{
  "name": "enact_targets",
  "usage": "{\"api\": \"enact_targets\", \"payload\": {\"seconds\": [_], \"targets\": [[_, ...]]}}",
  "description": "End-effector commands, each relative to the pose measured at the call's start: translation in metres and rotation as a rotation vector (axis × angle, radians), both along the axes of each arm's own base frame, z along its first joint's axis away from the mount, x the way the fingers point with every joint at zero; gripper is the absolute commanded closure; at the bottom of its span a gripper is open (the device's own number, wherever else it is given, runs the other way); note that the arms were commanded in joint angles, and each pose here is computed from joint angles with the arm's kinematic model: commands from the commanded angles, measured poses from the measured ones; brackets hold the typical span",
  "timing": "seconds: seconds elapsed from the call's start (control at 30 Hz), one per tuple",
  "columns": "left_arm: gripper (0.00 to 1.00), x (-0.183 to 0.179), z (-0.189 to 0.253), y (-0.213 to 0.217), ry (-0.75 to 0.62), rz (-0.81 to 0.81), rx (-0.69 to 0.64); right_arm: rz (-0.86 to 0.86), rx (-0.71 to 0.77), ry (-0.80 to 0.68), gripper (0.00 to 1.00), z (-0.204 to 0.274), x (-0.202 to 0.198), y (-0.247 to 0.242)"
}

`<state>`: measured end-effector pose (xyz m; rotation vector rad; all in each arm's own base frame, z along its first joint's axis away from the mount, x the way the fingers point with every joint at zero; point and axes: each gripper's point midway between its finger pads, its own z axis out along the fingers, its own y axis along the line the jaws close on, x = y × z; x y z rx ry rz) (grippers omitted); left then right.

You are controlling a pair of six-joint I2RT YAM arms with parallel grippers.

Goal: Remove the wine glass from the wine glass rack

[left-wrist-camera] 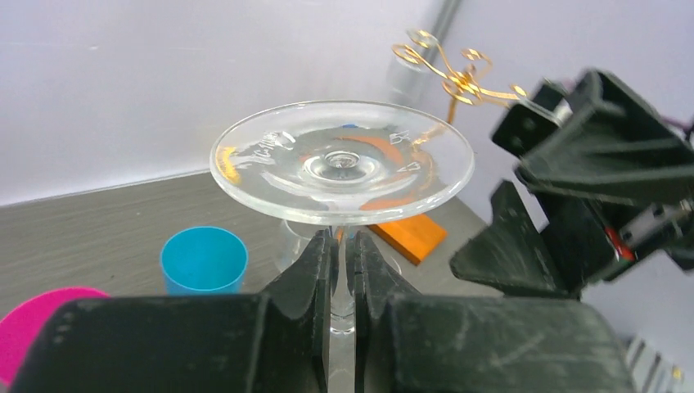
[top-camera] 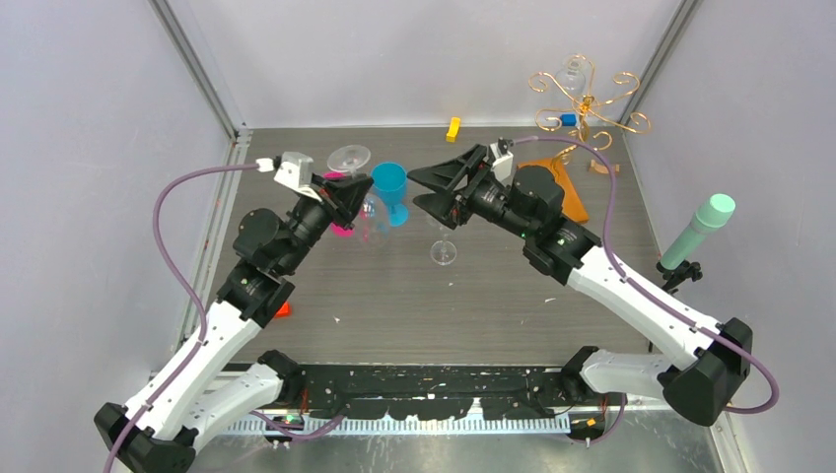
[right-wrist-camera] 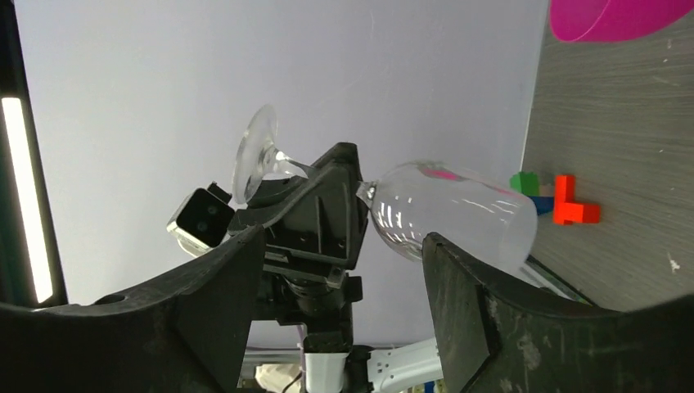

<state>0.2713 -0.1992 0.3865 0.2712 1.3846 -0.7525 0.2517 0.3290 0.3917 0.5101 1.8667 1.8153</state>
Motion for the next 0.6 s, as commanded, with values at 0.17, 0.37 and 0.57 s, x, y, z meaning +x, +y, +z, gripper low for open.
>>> {"api": "enact_targets", "payload": {"seconds": [0.17, 0.37, 0.57], "targets": [[1.00, 0.008, 0.058, 0.044, 0.028, 0.205, -0.370, -0.056, -0.075, -0.129, 0.22, -0.005, -0.014, 0.000], [1.00, 0.006, 0.064, 0.055, 0.087, 0.233, -0.521, -0.031, -0.116, -0.163, 0.18, -0.017, -0.025, 0.018], [1.00, 0.001, 0.072, 0.067, 0.100, 0.256, -0.616, -0.005, -0.081, -0.216, 0.15, -0.016, -0.038, 0.033]]}}
